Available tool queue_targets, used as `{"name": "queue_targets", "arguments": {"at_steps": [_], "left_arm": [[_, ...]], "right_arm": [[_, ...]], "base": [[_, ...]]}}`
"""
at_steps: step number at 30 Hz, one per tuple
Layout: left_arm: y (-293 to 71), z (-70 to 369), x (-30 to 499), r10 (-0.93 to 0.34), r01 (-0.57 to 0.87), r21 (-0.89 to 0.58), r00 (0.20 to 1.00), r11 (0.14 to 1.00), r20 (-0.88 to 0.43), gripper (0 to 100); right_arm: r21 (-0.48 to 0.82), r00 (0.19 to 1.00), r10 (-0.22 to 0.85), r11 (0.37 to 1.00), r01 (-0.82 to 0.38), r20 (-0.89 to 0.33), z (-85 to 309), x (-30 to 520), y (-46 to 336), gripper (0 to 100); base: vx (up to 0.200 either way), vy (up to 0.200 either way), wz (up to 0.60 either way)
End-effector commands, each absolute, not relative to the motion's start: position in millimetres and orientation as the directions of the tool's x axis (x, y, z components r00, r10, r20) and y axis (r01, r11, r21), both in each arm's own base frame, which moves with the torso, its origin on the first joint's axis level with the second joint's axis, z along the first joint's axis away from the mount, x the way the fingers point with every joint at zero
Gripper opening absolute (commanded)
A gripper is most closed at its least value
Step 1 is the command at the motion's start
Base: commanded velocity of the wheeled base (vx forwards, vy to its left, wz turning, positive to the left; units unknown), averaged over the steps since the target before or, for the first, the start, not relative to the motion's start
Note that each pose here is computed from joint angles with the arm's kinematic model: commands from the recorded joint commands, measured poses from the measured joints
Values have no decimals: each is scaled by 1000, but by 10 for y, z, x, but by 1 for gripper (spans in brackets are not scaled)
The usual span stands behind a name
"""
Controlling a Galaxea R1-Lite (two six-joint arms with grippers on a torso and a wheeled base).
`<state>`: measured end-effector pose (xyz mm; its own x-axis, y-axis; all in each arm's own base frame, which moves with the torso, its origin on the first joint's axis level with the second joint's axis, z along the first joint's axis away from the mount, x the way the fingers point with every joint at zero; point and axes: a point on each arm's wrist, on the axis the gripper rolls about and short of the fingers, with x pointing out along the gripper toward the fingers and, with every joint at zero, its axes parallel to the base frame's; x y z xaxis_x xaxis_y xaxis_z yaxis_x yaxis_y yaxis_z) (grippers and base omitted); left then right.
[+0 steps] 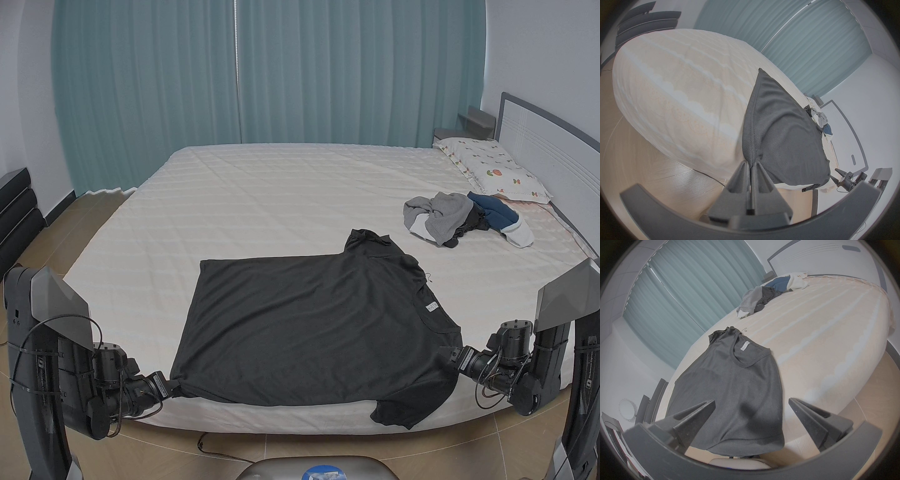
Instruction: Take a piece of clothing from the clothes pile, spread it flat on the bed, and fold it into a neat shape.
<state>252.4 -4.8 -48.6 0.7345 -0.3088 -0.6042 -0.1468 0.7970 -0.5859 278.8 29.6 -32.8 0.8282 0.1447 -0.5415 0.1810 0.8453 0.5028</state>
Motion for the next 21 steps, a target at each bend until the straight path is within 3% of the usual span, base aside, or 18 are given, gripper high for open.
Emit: {"name": "queue_targets", "arguments": {"at_steps": [1,2,3,11,21], "left_arm": [[-48,-476,2534,-308,-139,-588,744,797,-593,0],[-48,-475,2537,-308,-138,-588,745,797,-592,0],[-48,-471,2538,-308,-137,-589,746,797,-591,0],[-48,-476,2534,-308,-139,-588,744,797,-593,0],[-47,-476,2534,-307,-141,-588,744,796,-593,0]], "right_arm": [[506,833,152,846,168,-531,-351,2858,306,100],[506,835,154,847,164,-529,-352,2869,307,100],[503,836,154,849,160,-526,-360,2889,309,0],[487,841,126,855,177,-526,-381,3000,227,0],[502,897,90,850,156,-432,-223,3188,117,0]], "base": [[0,0,0],[0,0,0],[0,0,0],[0,0,0],[0,0,0]]}}
